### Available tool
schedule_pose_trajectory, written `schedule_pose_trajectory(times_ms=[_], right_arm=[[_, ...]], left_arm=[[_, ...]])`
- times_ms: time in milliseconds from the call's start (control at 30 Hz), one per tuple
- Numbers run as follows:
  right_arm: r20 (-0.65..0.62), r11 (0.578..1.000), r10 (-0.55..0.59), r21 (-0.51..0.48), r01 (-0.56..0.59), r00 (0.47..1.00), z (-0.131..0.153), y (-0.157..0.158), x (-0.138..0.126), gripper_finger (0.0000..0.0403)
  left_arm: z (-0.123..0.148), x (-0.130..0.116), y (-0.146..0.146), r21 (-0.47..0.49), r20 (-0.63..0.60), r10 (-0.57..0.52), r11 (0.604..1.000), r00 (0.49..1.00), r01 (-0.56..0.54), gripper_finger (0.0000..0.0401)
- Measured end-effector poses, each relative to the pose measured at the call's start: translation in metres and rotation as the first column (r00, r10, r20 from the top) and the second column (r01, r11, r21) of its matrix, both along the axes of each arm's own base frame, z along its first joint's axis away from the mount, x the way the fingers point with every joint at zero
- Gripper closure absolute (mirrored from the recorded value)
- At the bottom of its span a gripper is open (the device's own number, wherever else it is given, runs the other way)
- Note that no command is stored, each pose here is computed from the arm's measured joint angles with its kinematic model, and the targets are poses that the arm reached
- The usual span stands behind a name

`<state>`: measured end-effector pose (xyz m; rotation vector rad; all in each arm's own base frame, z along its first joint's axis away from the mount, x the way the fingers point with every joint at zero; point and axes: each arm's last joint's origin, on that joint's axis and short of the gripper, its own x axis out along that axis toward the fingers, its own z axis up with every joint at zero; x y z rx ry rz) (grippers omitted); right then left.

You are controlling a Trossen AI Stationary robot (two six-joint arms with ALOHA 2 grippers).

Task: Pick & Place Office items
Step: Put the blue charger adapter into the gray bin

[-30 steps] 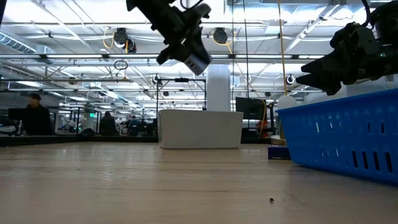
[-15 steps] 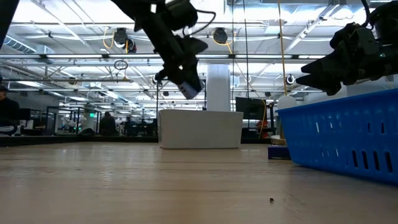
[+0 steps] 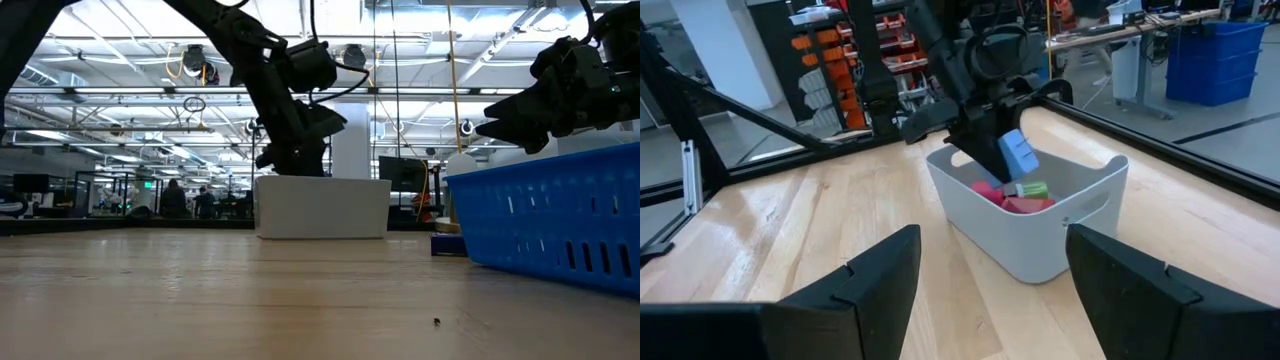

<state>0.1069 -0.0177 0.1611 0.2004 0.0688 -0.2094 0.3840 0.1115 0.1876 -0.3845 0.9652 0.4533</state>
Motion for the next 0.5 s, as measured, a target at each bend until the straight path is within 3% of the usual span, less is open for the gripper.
schedule_pose_trajectory(times_ms=[167, 500], right_arm=[[0.0, 1.0, 0.0, 0.0, 0.0, 1.0, 0.0, 0.0, 0.0, 0.016], [-0.001, 1.0, 0.0, 0.0, 0.0, 1.0, -0.0001, 0.0, 0.0, 0.016]], left_arm=[[0.0003, 0.0011, 0.0004, 0.012, 0.009, 0.0, 1.0, 1.0, 0.0, 0.0282], [0.0019, 0.0056, -0.0076, 0.009, 0.039, -0.027, 1.0, 0.999, 0.027, 0.0162]])
